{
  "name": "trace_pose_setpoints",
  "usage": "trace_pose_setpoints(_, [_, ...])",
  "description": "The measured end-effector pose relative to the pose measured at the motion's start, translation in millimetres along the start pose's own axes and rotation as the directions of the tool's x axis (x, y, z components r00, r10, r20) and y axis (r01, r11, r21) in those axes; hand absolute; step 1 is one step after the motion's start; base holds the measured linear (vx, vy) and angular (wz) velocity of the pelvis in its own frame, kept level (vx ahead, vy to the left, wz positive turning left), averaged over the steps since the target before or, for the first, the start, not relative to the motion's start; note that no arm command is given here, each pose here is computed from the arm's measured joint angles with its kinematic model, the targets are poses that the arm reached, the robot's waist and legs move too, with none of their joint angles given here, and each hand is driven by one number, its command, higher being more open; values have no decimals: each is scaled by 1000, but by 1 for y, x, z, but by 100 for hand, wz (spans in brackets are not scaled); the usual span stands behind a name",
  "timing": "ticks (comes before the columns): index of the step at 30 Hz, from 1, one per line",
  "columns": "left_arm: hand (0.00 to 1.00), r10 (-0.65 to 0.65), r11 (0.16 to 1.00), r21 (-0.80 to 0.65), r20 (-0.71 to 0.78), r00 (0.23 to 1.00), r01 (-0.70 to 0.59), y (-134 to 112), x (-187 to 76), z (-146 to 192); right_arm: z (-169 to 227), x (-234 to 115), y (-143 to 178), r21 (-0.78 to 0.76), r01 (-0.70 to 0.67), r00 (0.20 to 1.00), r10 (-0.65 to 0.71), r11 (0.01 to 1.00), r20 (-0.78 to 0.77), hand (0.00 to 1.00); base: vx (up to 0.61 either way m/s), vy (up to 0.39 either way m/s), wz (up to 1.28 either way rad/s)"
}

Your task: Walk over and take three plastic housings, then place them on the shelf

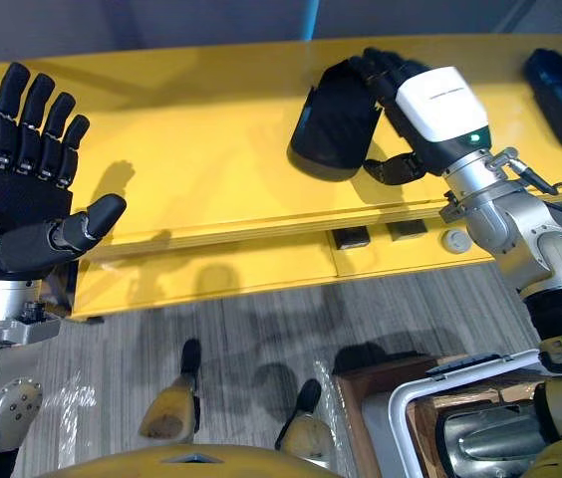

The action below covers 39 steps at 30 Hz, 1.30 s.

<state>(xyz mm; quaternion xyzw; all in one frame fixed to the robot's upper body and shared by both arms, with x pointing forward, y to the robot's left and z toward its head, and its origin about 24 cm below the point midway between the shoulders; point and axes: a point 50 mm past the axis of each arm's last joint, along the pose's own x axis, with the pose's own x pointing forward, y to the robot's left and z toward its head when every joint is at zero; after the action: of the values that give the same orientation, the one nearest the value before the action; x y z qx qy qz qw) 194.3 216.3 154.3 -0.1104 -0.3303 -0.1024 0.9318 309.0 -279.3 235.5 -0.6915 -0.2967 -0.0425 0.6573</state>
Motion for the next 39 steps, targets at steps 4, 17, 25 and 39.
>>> trace_pose_setpoints(4, [100, 8, 999, -38, -22, 1000, -9, -5, -6, -6, 11, -1, -14, 139, 151, 989, -150, 979, -14, 100, 9, -22, -14])
trace_pose_setpoints(17, [100, 72, 993, -85, -72, 995, -78, -8, -9, -17, 15, -61, 29, 720, 293, 917, 28, 629, -397, 100, -21, -12, -11])
trace_pose_setpoints(25, [100, 24, 992, -119, -186, 982, -47, -22, -9, -34, 15, -64, 104, 880, 354, 735, 488, 316, -471, 100, -12, -5, -7])
trace_pose_setpoints(39, [100, -211, 964, -176, -36, 977, 201, -60, 55, -38, -22, 79, 14, 867, 441, 846, 214, 232, -488, 100, -24, -18, 11])
